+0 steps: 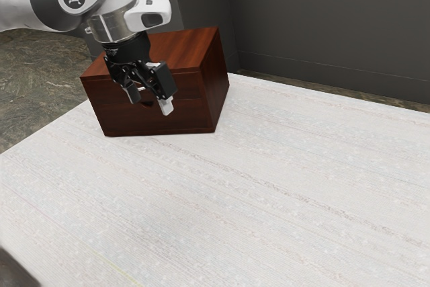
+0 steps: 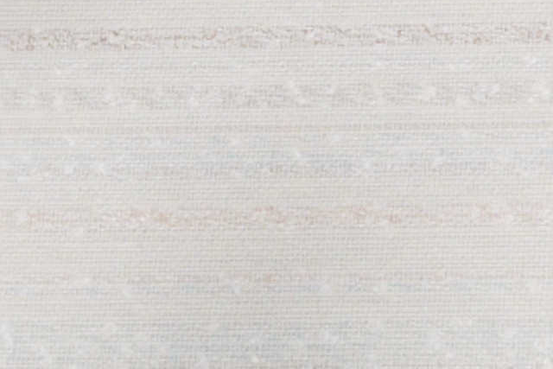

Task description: Pull the drawer handle with one arm to open the drawer

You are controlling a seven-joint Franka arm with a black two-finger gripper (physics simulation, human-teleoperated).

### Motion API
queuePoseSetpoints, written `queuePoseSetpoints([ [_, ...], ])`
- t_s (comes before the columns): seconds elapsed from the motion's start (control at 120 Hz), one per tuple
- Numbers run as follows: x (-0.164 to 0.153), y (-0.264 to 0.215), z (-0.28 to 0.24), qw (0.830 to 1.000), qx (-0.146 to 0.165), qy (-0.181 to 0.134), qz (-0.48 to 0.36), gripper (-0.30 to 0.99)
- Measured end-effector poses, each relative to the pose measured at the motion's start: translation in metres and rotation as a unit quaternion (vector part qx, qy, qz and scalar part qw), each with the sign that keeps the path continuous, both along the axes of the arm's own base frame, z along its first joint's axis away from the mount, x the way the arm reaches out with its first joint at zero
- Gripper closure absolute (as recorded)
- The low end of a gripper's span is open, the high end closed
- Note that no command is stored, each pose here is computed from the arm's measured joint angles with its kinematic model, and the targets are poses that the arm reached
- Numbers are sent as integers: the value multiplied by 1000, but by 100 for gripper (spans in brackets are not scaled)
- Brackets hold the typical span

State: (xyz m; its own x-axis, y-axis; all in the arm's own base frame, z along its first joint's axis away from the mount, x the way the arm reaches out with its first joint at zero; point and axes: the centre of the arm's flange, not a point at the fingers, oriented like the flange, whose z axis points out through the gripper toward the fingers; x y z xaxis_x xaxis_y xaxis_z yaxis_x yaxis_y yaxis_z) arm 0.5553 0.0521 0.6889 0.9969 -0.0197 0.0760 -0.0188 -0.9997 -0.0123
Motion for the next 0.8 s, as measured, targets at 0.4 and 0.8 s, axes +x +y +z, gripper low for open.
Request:
queuePoseSetpoints([
  [0.4, -56, 27, 114, 993, 18, -114, -10, 0],
  [0.8, -68, 21, 135, 941, 87, -127, -303, 0],
])
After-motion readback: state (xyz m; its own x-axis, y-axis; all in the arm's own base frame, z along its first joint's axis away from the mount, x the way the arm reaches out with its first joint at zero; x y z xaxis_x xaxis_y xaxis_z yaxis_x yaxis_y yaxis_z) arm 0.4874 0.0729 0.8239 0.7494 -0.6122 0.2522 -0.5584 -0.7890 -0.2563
